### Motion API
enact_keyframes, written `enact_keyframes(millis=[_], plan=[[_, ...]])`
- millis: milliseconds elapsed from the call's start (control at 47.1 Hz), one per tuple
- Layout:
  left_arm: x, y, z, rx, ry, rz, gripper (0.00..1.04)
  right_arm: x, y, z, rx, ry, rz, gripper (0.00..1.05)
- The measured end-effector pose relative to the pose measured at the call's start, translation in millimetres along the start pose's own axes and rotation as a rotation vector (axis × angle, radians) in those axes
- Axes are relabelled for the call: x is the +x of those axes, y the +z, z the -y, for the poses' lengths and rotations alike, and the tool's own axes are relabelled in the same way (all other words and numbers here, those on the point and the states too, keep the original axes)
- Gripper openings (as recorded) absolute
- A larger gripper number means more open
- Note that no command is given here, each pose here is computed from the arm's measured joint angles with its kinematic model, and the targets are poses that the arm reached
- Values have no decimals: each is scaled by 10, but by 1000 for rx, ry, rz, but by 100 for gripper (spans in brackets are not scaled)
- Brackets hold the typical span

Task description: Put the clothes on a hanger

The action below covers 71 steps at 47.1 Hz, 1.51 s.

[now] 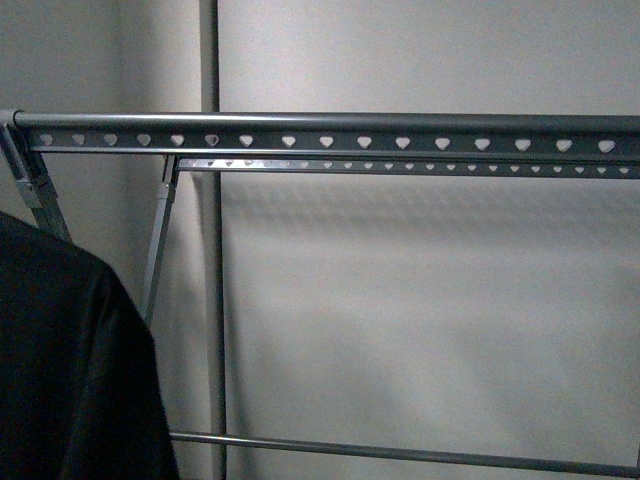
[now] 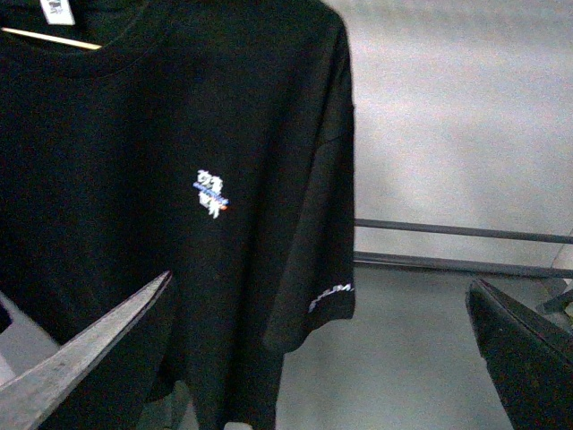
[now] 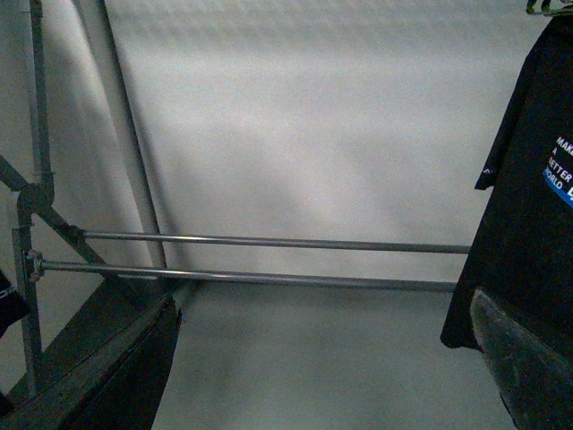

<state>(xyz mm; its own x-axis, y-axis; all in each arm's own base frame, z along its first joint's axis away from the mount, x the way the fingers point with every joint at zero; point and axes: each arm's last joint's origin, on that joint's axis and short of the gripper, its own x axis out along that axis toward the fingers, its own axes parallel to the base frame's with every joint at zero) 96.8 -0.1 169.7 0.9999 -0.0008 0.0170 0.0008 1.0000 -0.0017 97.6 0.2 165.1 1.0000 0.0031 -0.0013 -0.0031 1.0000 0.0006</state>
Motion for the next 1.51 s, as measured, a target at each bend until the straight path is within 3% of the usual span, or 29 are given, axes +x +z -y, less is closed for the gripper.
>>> enact_keyframes(millis=[297, 403, 573, 807, 913, 1231, 1316, 1507], plan=[[0, 0, 0, 0, 0, 0, 98, 0, -1, 0, 0, 0, 0, 97], [99, 62, -26, -32, -185, -14, 98, 0, -1, -1, 0, 2, 0, 97], [541, 494, -149, -234, 26, -92, 98, 0, -1, 0, 0, 0, 0, 97], [1290, 885, -294, -431, 296, -115, 98, 0, -1, 0, 0, 0, 0, 97], [1626, 972, -355, -466, 385, -93, 98, 0, -1, 0, 0, 0, 0, 97], [2274, 945, -431, -486, 502, -114, 98, 0, -1, 0, 0, 0, 0, 97], [2328, 957, -425, -487, 509, -116, 81, 0, -1, 0, 0, 0, 0, 97], [2324, 933, -412, -484, 506, -144, 54, 0, -1, 0, 0, 0, 0, 97]])
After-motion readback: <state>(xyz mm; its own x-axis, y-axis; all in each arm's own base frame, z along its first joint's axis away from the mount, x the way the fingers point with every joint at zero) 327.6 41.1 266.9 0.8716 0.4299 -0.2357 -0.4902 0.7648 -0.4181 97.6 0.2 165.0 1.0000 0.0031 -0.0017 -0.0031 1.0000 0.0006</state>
